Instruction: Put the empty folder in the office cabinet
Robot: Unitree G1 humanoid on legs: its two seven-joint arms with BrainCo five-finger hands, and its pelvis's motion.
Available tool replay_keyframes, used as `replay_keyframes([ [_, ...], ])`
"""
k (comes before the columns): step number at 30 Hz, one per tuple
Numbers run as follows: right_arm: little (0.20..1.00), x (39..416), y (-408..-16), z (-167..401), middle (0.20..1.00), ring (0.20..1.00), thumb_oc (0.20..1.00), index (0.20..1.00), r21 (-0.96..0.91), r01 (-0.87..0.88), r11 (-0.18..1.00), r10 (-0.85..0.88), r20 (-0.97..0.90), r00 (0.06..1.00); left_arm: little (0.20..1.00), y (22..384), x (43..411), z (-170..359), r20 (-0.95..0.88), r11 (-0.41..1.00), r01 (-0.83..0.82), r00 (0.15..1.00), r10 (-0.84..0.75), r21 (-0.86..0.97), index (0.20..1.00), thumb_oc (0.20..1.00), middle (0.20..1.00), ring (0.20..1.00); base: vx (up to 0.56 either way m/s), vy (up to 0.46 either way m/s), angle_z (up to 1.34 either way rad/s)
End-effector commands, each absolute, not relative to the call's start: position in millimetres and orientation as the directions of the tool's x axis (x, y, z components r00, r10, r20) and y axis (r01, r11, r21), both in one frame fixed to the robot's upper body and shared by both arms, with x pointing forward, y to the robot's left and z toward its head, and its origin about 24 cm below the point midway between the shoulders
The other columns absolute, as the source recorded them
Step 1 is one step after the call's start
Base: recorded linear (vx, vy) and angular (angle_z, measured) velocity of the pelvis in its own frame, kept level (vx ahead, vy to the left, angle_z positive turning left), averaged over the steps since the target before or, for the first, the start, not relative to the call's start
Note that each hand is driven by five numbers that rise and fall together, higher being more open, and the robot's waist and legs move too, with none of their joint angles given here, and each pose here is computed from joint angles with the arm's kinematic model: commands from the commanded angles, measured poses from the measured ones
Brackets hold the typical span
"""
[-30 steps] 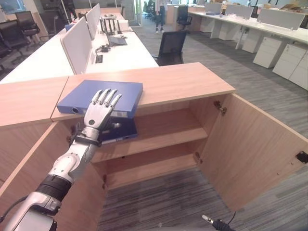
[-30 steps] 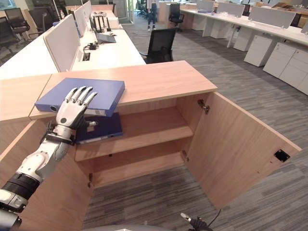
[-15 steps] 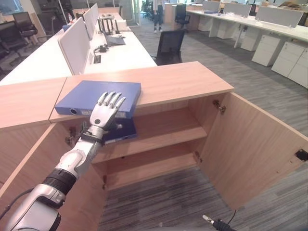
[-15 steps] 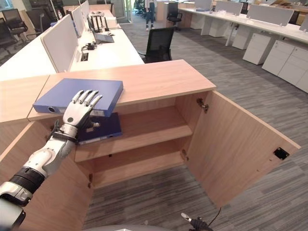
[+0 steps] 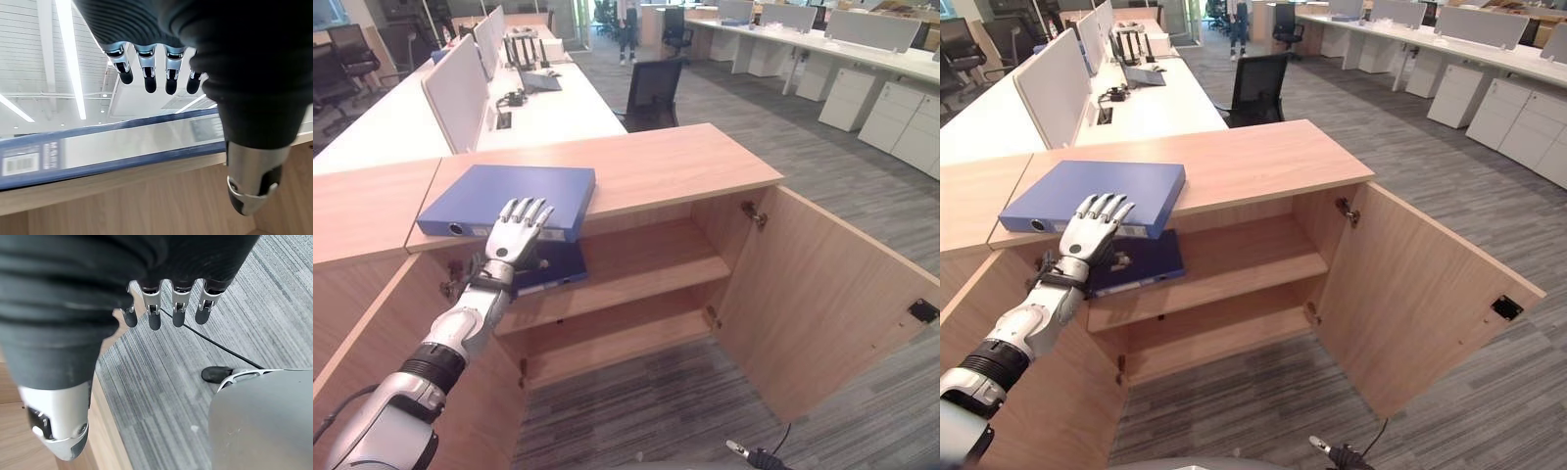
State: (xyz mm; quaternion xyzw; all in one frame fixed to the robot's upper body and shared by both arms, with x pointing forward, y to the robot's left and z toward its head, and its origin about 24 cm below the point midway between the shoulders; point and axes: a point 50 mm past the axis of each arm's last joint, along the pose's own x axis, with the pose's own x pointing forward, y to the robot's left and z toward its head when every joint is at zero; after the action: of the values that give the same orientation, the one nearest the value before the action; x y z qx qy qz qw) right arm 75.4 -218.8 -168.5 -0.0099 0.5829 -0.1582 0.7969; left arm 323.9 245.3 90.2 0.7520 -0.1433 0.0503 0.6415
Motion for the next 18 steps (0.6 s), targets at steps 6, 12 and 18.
replay_keyframes([
  [6,1.000,88.5,-216.4,-167.3,1.000,1.000,1.000,1.000,-0.215,0.193,0.957,-0.264,-0.923,0.281,1.000,249.1,358.5,162.5,0.460,-0.221,-0.481,0.877,-0.139,0.849,1.000,1.000,1.000,1.000,0.00,0.000,0.00],
  [12,1.000,86.1,-217.8,-167.6,1.000,1.000,1.000,1.000,-0.223,0.181,0.958,-0.267,-0.924,0.272,1.000,243.8,358.8,157.2,0.424,-0.229,-0.454,0.890,-0.169,0.861,1.000,1.000,1.000,1.000,0.00,0.000,0.00],
  [18,1.000,83.2,-218.8,-168.1,1.000,1.000,1.000,1.000,-0.225,0.183,0.957,-0.268,-0.927,0.263,1.000,242.9,355.9,148.8,0.385,-0.225,-0.419,0.905,-0.181,0.880,1.000,1.000,1.000,1.000,0.00,0.000,0.00],
])
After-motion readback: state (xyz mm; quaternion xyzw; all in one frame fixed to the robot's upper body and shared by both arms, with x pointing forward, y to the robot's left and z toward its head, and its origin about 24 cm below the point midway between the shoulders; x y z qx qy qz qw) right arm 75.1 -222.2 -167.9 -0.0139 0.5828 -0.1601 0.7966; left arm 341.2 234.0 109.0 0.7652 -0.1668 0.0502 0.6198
